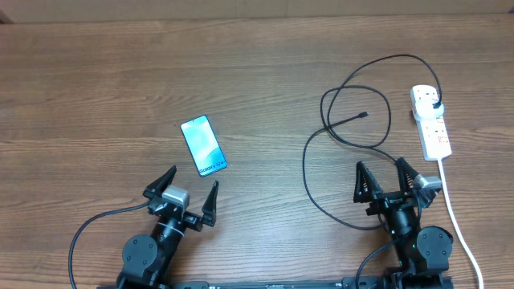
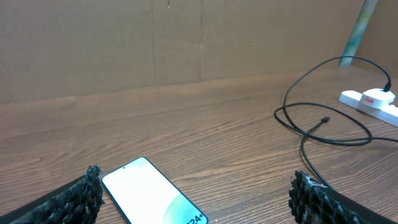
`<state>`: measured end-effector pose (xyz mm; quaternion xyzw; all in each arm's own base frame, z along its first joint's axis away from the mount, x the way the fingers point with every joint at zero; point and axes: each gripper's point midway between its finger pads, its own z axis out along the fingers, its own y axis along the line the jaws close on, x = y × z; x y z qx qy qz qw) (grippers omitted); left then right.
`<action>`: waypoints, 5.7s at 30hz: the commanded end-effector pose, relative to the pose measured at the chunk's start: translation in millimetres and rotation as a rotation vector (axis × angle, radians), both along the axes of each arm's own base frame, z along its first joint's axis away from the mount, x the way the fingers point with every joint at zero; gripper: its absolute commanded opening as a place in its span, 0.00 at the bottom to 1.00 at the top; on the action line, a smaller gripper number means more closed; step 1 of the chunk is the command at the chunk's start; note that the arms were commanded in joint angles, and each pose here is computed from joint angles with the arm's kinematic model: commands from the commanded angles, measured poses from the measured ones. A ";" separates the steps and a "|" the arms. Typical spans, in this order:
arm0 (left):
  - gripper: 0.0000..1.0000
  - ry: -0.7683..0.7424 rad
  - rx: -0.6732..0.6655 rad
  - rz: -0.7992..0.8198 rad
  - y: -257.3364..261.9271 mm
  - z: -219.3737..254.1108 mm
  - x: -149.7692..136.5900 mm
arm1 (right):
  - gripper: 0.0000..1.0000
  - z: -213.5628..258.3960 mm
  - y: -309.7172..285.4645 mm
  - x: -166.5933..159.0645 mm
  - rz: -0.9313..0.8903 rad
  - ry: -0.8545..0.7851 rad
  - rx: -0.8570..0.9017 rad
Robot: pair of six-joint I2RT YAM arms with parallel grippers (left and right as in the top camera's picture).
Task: Plug charger to phone and switch on socket
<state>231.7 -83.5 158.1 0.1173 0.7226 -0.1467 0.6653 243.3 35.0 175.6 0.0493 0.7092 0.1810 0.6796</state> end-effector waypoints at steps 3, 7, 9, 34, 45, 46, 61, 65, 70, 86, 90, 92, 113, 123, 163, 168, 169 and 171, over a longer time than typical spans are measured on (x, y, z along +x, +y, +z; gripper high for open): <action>1.00 -0.008 0.015 0.011 2.5 -0.6 0.6 | 1.00 -2.4 -0.9 0.3 -0.006 -0.001 0.003; 1.00 -0.008 0.015 0.011 2.5 -0.6 0.6 | 1.00 -2.4 -1.0 0.3 -0.006 -0.001 0.003; 0.99 -0.008 0.015 0.011 2.5 -0.6 0.6 | 1.00 -2.4 -1.0 0.3 -0.006 -0.001 0.003; 0.99 -0.008 0.015 0.012 2.5 -0.6 0.6 | 1.00 -2.4 -1.0 0.3 -0.006 -0.001 0.003; 0.99 -0.008 0.015 0.012 2.6 -0.6 0.6 | 1.00 -2.4 -1.0 0.3 -0.006 -0.001 0.003; 1.00 -0.008 0.015 0.012 2.5 -0.6 0.6 | 1.00 -2.4 -1.0 0.3 -0.006 -0.001 0.003; 0.99 -0.005 0.017 0.040 7.1 -1.2 2.2 | 1.00 -2.4 -1.0 0.3 -0.006 -0.001 0.003; 1.00 -0.005 0.016 0.040 7.1 -1.3 2.2 | 1.00 -2.4 -1.0 0.3 -0.006 -0.001 0.003; 1.00 0.012 -0.031 0.033 5.2 -1.0 1.6 | 1.00 -2.4 -1.0 0.3 -0.006 -0.001 0.003; 1.00 0.039 -0.091 0.083 12.7 -2.5 4.1 | 1.00 -2.4 -1.0 0.3 -0.006 -0.001 0.003; 1.00 0.039 -0.092 0.083 12.7 -2.4 4.1 | 1.00 -2.4 -1.0 0.3 -0.006 -0.001 0.003; 1.00 0.039 -0.092 0.083 12.6 -2.4 4.0 | 1.00 -2.4 -1.0 0.3 -0.006 -0.001 0.003; 1.00 0.038 -0.093 0.084 12.7 -2.2 4.1 | 1.00 -2.4 -1.0 0.3 -0.006 -0.001 0.003; 1.00 0.041 -0.101 0.084 12.7 -2.1 4.1 | 1.00 -2.4 -0.9 0.3 -0.006 -0.001 0.003; 1.00 0.077 -0.115 0.155 28.8 40.2 -11.0 | 1.00 -2.4 -1.0 0.3 -0.006 -0.001 0.003; 1.00 0.074 -0.134 0.157 29.2 44.5 -11.7 | 1.00 -2.4 -1.0 0.3 -0.006 -0.001 0.003; 1.00 0.072 -0.134 0.160 29.7 46.3 -11.6 | 1.00 -2.4 -0.9 0.3 -0.006 -0.001 0.003; 1.00 0.078 -0.131 0.177 32.3 50.8 -10.4 | 1.00 -2.4 -1.0 0.3 -0.006 -0.001 0.003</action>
